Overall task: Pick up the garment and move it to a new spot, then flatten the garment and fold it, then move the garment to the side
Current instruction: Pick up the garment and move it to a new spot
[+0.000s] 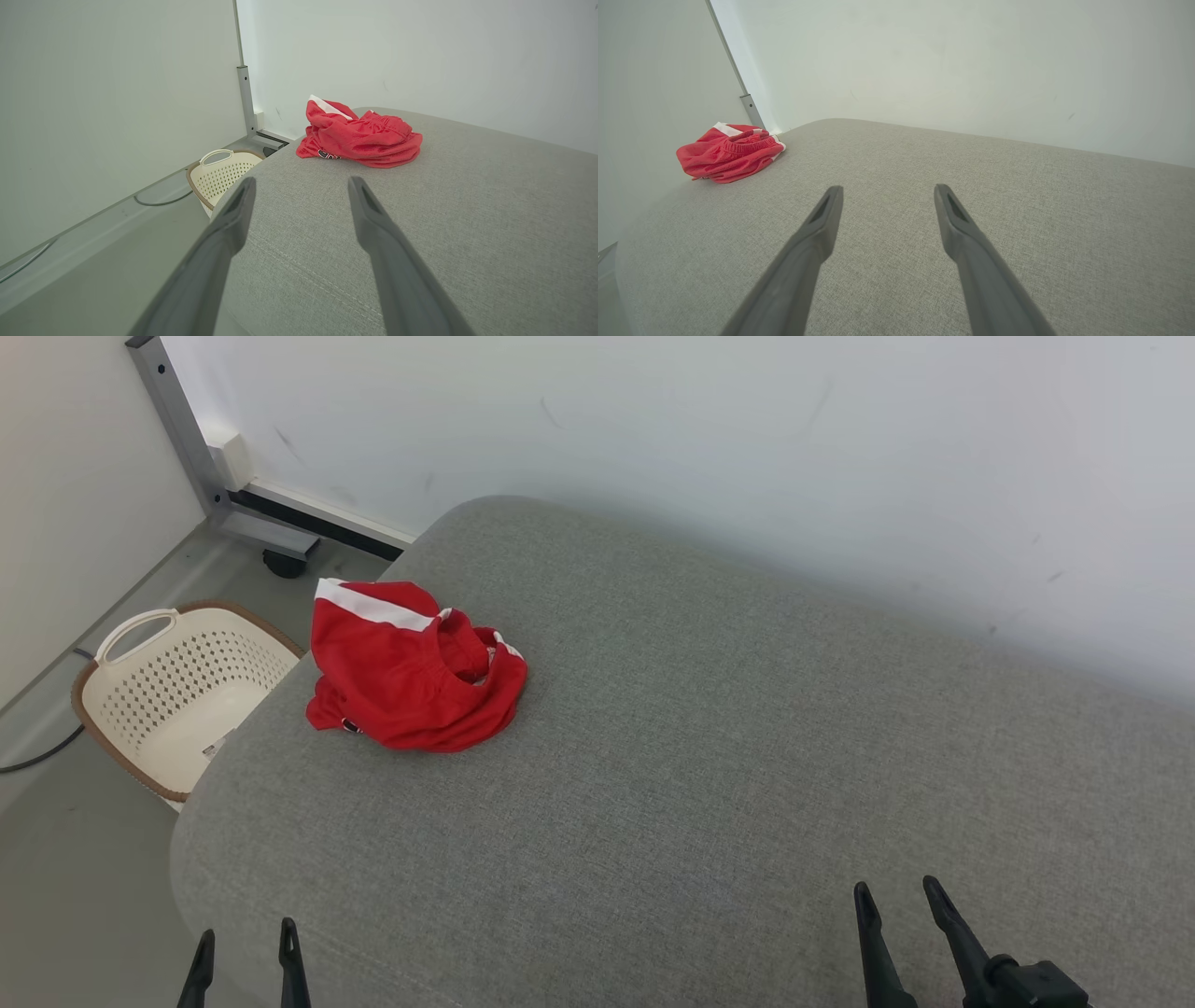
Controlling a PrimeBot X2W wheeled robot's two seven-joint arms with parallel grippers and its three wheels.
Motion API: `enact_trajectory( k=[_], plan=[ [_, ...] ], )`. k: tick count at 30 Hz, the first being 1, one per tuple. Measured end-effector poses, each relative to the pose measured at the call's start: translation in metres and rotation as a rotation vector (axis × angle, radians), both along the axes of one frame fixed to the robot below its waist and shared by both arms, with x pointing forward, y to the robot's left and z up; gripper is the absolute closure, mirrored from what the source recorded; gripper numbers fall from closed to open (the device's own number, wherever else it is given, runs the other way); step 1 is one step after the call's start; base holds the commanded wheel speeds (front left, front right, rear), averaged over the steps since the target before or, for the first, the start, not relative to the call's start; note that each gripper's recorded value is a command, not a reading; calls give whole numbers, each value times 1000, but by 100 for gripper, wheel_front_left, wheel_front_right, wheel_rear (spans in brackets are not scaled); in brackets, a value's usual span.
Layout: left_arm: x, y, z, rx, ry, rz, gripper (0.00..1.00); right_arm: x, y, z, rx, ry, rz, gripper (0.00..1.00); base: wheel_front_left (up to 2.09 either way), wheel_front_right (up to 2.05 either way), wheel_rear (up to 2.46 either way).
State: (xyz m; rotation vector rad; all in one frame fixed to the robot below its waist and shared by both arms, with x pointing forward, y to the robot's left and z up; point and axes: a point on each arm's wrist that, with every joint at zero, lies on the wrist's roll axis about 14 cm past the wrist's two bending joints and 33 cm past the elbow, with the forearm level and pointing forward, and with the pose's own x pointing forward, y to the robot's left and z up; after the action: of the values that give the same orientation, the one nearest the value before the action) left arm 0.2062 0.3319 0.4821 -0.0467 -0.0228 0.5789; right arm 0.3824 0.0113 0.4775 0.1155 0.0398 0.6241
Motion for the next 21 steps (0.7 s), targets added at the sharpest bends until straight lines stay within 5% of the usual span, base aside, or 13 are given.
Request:
enact_trajectory(
  k=[12,21],
  plan=[
    [4,4,7,-5,-34,-8,0,-4,-3,3,-4,-8,-4,0,0,0,0],
    [61,19,43,32,-123,-71,0,11,-7,19,10,-70,-31,0,0,0,0]
  ],
)
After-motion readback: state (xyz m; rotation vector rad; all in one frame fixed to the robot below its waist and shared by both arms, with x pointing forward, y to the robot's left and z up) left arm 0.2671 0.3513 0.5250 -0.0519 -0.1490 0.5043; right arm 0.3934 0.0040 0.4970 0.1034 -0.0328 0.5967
